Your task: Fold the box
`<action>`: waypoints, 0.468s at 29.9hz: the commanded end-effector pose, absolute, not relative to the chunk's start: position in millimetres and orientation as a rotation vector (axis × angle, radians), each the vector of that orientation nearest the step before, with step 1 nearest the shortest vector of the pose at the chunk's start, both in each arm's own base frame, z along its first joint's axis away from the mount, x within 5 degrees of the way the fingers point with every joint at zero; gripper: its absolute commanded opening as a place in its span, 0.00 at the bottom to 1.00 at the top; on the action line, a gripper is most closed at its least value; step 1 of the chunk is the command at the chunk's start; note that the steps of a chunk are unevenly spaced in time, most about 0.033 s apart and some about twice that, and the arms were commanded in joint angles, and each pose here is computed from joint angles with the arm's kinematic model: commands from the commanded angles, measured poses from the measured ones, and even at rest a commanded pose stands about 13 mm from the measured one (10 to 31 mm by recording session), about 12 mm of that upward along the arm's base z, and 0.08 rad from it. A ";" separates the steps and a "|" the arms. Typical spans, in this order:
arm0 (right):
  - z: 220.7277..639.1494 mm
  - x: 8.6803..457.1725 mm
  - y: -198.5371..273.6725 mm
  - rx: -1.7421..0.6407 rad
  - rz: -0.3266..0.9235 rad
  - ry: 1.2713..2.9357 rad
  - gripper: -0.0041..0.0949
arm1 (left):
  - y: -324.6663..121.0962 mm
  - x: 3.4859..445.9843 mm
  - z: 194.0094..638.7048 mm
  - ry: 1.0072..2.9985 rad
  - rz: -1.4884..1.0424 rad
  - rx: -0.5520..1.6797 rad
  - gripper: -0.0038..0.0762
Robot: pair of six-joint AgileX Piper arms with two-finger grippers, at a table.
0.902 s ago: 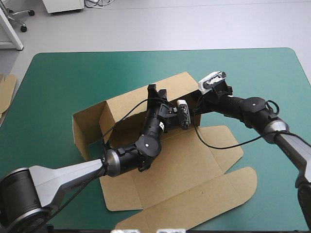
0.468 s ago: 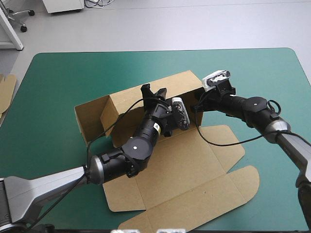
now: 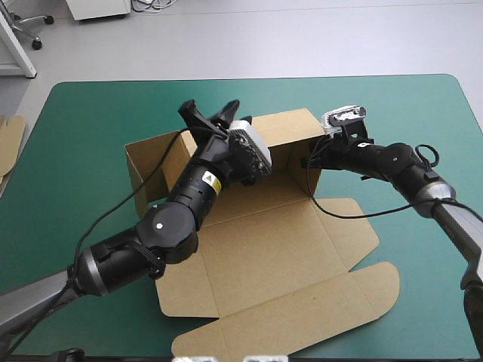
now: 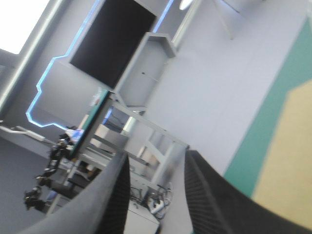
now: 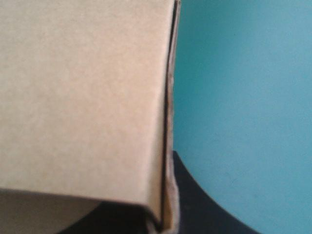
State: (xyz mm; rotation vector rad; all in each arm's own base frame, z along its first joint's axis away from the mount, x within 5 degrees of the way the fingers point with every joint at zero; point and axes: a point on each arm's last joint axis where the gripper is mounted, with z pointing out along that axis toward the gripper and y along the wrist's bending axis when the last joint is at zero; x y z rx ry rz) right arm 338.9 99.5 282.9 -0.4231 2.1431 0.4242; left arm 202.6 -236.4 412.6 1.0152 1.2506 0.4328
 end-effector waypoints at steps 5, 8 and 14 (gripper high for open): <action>305.8 338.8 93.4 -0.397 0.382 2.135 0.01 | -150.8 244.4 480.9 1.254 0.641 0.636 0.38; 308.7 339.3 92.8 -0.391 0.375 2.145 0.01 | -110.4 267.2 482.8 1.303 0.728 0.559 0.38; 308.3 338.3 92.9 -0.368 0.394 2.174 0.01 | -22.6 300.1 467.7 1.519 0.675 0.287 0.38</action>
